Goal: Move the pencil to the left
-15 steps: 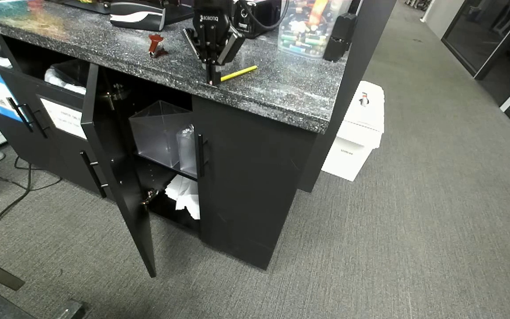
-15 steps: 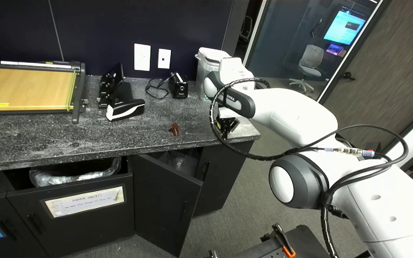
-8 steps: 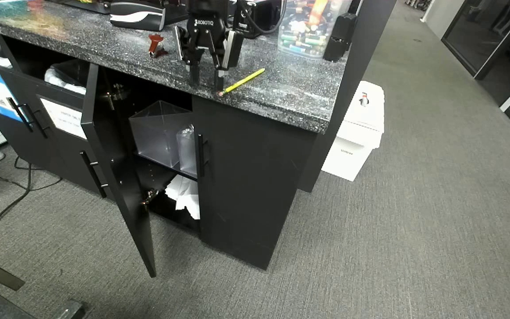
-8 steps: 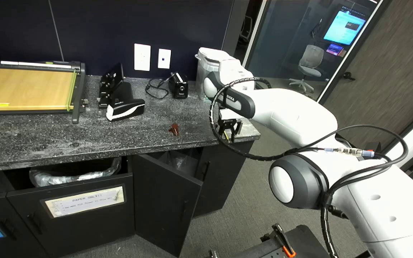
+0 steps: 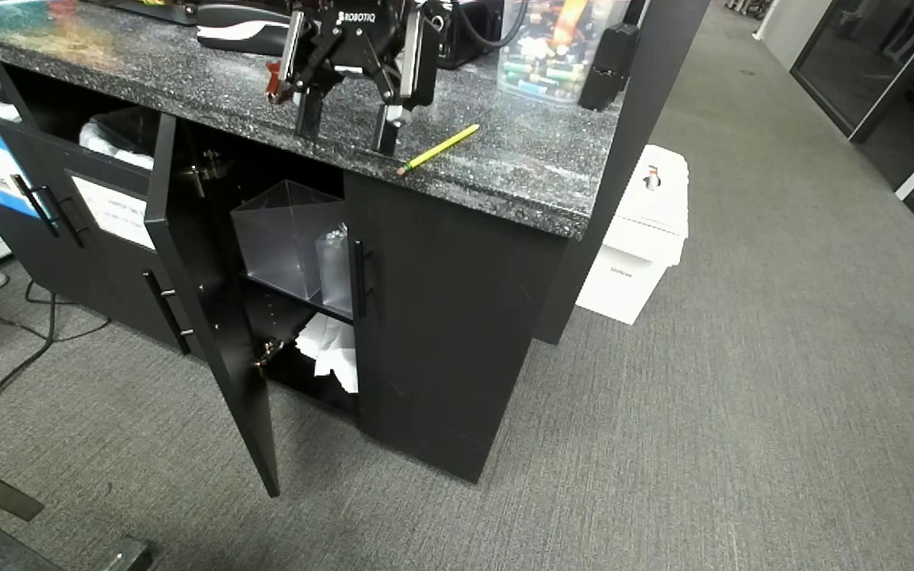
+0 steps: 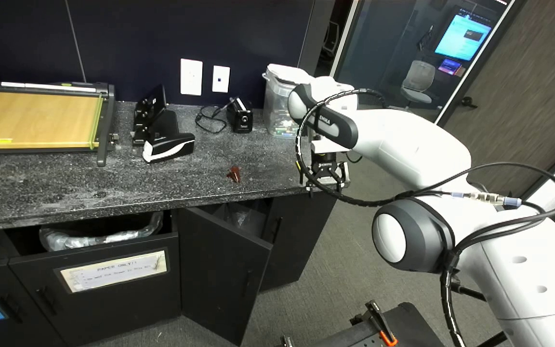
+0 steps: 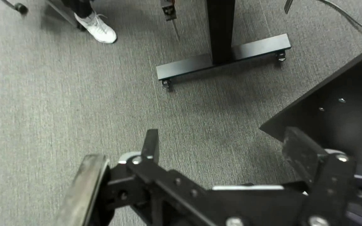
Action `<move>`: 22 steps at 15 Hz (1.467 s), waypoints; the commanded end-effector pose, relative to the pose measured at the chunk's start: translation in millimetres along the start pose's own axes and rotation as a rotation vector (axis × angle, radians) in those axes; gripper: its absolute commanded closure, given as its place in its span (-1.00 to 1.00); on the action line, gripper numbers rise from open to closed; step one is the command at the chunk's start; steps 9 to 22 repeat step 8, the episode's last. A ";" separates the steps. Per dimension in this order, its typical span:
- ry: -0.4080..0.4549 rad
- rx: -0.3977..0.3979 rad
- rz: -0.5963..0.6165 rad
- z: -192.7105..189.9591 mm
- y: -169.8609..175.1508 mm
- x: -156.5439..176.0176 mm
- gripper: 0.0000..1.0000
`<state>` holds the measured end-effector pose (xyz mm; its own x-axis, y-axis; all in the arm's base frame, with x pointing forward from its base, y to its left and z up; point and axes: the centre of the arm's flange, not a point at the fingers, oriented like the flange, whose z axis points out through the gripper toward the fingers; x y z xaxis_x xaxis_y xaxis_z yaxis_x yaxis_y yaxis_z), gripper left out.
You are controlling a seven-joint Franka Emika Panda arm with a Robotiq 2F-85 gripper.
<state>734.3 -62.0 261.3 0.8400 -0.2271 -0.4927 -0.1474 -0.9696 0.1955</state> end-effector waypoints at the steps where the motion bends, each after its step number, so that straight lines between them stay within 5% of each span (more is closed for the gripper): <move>1: -0.011 0.008 0.007 -1.9 7.5 -2.4 -1.00; 22: -0.020 0.014 0.011 -1.2 8.4 -3.3 -1.00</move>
